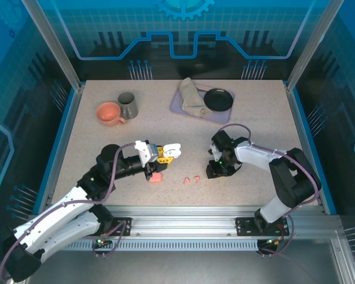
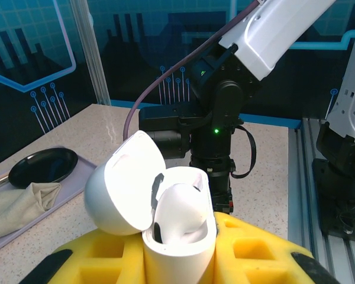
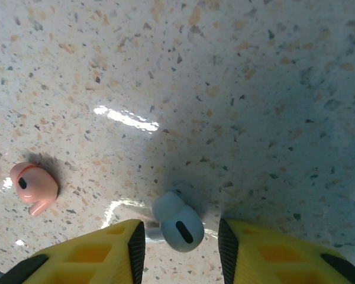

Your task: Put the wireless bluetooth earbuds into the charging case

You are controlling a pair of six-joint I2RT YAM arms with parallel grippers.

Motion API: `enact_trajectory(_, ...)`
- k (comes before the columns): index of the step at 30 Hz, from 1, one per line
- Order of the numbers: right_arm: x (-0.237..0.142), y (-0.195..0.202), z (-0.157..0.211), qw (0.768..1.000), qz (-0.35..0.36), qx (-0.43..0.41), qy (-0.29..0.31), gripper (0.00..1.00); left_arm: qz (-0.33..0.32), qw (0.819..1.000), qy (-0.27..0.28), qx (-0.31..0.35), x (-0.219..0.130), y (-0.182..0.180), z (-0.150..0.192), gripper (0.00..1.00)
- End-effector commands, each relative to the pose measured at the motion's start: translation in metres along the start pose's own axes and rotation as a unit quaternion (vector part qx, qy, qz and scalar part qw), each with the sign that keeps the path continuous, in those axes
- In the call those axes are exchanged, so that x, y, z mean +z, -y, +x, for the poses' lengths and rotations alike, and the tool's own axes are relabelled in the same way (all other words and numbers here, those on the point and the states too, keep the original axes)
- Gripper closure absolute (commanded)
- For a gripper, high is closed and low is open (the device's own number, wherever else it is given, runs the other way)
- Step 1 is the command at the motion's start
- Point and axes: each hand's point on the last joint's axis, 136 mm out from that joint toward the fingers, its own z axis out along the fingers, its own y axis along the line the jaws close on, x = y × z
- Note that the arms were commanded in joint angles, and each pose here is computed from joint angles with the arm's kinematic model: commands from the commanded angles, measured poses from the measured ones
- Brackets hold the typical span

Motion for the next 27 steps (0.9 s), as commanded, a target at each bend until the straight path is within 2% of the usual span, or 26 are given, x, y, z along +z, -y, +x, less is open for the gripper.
enact_trajectory(1, -0.0008, -0.0020, -0.0081, 1.000, -0.011, 0.009, 0.002, 0.60, -0.003, 1.000, 0.002, 0.010, -0.0005, 0.0002, -0.0024, 1.00)
enact_trajectory(27, 0.0026, -0.0045, -0.0136, 1.000, -0.018, 0.011, 0.008, 0.75, -0.005, 1.000, -0.001, 0.008, -0.0022, 0.0000, -0.0009, 1.00)
